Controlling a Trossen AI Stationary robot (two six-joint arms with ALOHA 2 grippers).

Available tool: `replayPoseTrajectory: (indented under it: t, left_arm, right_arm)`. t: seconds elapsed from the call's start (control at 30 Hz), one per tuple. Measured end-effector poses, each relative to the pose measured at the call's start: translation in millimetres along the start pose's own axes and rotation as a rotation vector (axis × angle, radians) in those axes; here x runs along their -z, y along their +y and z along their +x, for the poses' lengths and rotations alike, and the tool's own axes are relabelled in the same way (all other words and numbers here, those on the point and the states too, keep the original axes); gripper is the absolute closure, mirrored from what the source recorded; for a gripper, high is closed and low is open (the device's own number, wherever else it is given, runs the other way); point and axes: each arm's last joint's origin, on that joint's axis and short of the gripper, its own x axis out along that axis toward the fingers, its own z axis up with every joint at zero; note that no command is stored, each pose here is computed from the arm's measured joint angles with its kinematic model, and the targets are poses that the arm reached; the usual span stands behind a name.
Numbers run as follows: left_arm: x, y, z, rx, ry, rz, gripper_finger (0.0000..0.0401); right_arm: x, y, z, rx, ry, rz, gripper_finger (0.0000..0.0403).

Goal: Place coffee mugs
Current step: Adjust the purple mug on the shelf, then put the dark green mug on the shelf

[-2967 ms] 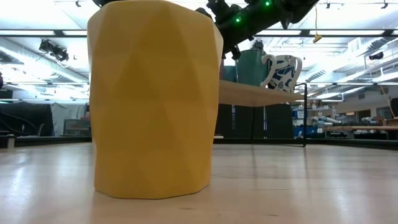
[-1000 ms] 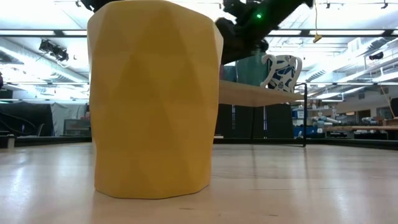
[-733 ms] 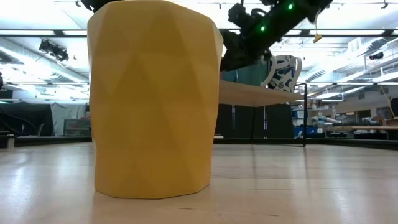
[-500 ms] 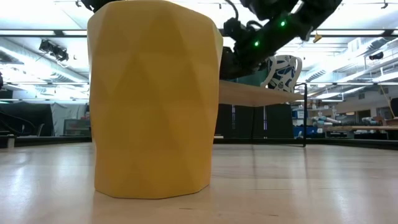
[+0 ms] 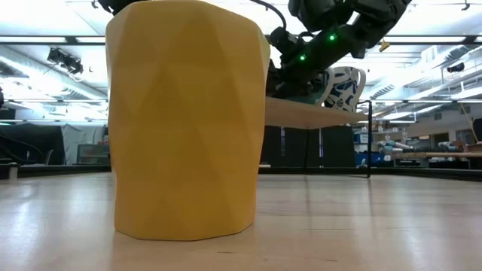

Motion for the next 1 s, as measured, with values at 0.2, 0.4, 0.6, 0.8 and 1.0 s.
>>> replayPoseTrajectory:
  t: [0.2,0.4,0.6,0.8,1.0]
  left_arm:
    - [0.0,0.0,0.0,0.0,0.0,0.0,0.0275]
    - [-0.1,0.0,0.0,0.0,-0.001,0.0,0.0275]
    - [-0.2,0.0,0.0,0.0,-0.002,0.0,0.0275]
    - [-0.1,0.0,0.0,0.0,-0.001,0.0,0.0275]
    - [-0.1,0.0,0.0,0.001,-0.001,0.0,0.0275]
  right_arm:
    - [-2.7,-3.3,3.5,-0.002,-0.014,0.013,0.0072]
    - [-2.8,-3.2,3.8,-0.018,-0.013,-0.012,0.0072]
    - [-2.4,0.4,0.7,-0.031,-0.015,-0.026,0.0072]
    - [-2.3,10.4,-10.2,-0.022,-0.032,-0.058,0.0073]
    - [-1.3,32.5,-35.3,-0.017,-0.062,-0.114,0.0073]
